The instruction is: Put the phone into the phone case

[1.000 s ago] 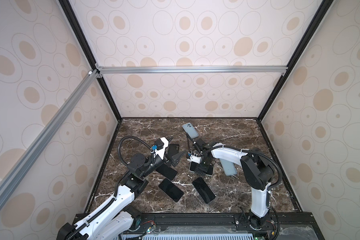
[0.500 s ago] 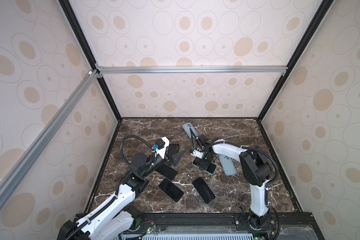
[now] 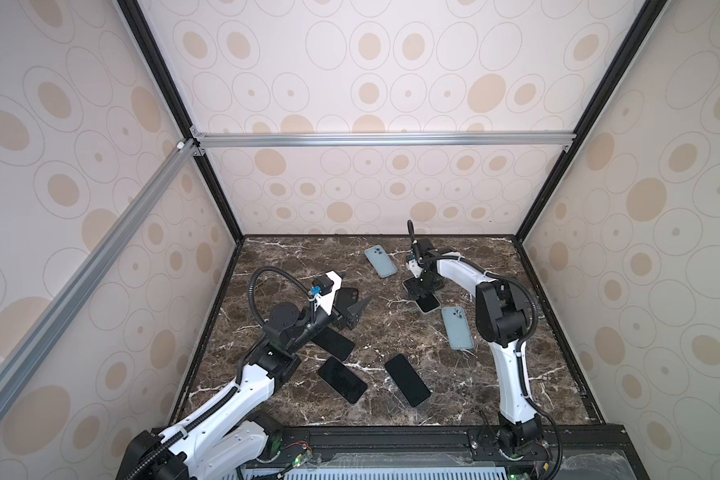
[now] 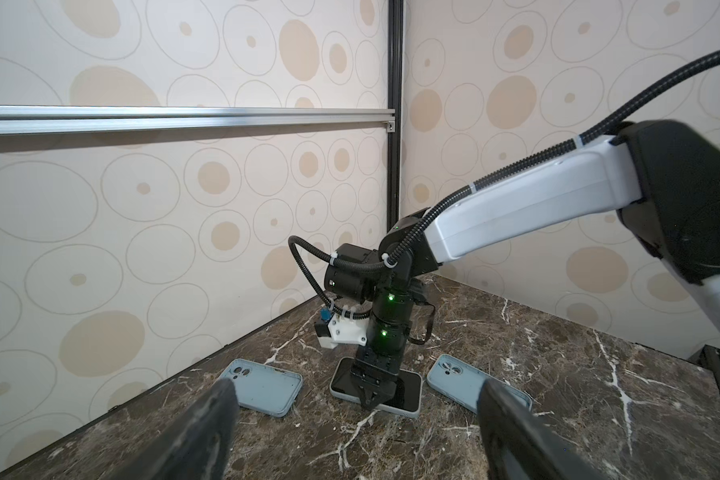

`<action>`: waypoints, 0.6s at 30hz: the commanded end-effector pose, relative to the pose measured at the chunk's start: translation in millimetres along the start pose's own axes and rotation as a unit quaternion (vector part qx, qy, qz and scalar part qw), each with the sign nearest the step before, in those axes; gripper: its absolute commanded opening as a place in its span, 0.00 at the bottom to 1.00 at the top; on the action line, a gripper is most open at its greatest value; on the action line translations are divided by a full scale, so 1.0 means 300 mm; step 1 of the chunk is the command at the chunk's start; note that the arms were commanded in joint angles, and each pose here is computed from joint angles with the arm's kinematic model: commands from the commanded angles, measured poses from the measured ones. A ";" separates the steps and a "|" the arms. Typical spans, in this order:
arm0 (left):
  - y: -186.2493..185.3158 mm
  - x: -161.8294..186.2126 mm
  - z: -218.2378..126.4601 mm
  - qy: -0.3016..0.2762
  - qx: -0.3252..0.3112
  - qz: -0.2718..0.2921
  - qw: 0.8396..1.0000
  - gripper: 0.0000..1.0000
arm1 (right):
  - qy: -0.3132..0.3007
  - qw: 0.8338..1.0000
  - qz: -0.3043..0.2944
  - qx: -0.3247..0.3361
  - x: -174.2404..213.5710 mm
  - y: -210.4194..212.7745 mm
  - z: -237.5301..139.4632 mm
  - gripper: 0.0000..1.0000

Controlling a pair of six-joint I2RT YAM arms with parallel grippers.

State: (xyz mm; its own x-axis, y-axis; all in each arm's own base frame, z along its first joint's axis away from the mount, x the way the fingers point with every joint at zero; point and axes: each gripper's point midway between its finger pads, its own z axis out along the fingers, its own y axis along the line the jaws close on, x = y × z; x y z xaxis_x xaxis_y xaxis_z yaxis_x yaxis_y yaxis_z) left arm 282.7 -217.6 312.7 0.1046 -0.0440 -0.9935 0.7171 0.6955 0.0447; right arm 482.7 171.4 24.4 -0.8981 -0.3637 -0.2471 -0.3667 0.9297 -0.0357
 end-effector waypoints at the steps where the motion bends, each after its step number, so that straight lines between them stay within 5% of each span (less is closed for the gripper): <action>1: 0.019 -0.032 0.004 -0.008 -0.010 0.014 1.000 0.89 | 0.033 0.997 0.066 0.014 0.007 -0.071 0.025 0.72; 18: 0.027 -0.009 0.028 0.006 -0.009 -0.010 1.000 0.87 | -0.013 0.976 0.214 0.035 -0.129 -0.341 0.100 0.76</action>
State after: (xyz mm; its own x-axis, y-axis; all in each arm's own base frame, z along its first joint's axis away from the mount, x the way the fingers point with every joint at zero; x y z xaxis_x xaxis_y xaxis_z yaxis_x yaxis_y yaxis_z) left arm 291.0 -218.9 298.4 0.0599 -0.0277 -0.9978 0.7107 0.7031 0.0232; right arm 564.9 101.4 25.3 -0.9495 0.0039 -0.3138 0.0011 1.0000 0.0092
